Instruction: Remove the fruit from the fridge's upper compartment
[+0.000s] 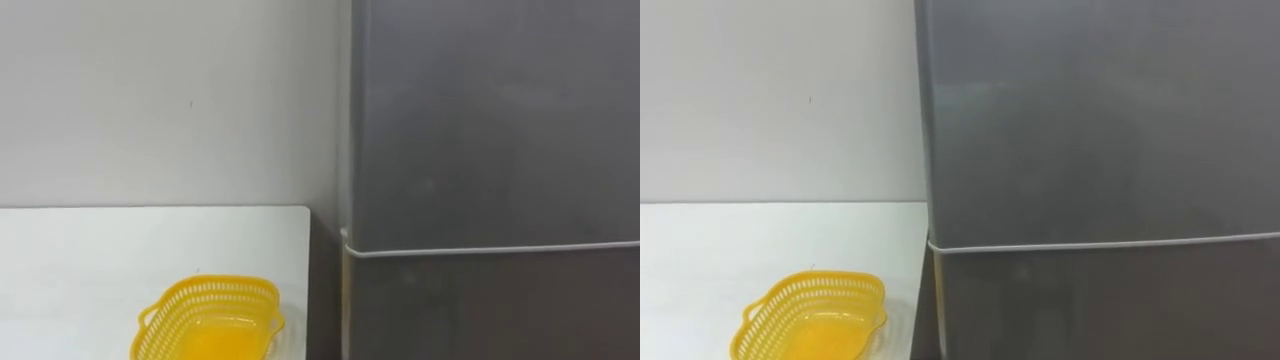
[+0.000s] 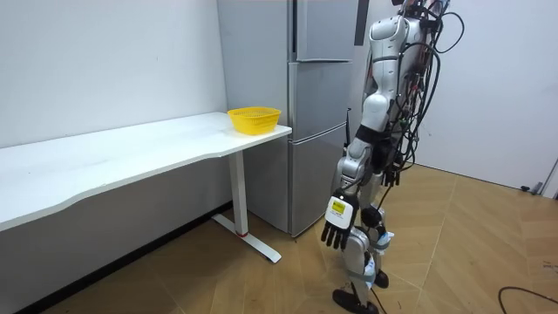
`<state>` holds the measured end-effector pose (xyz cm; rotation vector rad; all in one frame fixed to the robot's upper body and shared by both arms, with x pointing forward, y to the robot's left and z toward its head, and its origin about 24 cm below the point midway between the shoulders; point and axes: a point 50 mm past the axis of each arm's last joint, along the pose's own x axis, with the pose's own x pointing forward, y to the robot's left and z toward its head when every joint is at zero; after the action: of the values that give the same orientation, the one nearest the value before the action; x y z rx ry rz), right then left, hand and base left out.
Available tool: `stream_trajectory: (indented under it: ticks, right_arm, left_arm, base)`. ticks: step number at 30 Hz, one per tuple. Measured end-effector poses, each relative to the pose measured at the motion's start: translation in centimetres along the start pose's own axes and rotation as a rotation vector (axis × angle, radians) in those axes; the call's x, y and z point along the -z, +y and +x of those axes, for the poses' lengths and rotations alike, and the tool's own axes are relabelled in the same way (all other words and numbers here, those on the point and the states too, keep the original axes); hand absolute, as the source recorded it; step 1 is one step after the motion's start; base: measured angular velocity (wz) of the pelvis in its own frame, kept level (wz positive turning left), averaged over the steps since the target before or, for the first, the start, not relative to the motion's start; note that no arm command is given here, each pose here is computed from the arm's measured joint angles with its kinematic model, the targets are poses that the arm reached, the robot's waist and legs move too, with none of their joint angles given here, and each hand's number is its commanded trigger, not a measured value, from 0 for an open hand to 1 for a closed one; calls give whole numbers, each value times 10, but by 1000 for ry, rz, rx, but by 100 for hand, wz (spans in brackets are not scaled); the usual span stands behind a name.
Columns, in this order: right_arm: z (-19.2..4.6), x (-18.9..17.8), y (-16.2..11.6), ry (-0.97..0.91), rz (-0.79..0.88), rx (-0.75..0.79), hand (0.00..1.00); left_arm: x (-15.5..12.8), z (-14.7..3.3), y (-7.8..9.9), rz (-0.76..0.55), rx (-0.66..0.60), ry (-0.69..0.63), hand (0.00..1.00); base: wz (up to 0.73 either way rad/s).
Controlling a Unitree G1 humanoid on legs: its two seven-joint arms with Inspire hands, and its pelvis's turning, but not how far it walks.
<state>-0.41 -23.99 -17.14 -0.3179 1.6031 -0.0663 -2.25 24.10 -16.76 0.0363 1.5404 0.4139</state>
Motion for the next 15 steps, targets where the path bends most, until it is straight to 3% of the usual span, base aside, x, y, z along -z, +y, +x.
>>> stream_trajectory:
  ticks: [6,8,15]
  right_arm:
    - [0,2,-4,7,91,29,0]
    - [0,2,-5,0,100,48,0]
    - [-1,3,-10,-37,133,82,0]
  left_arm:
    - [-8,-1,13,-334,-110,-26,0]
    - [-22,-4,21,-534,-159,-90,0]
    - [-63,-18,39,-738,-264,-282,0]
  base:
    - [2]
    - [0]
    - [5]
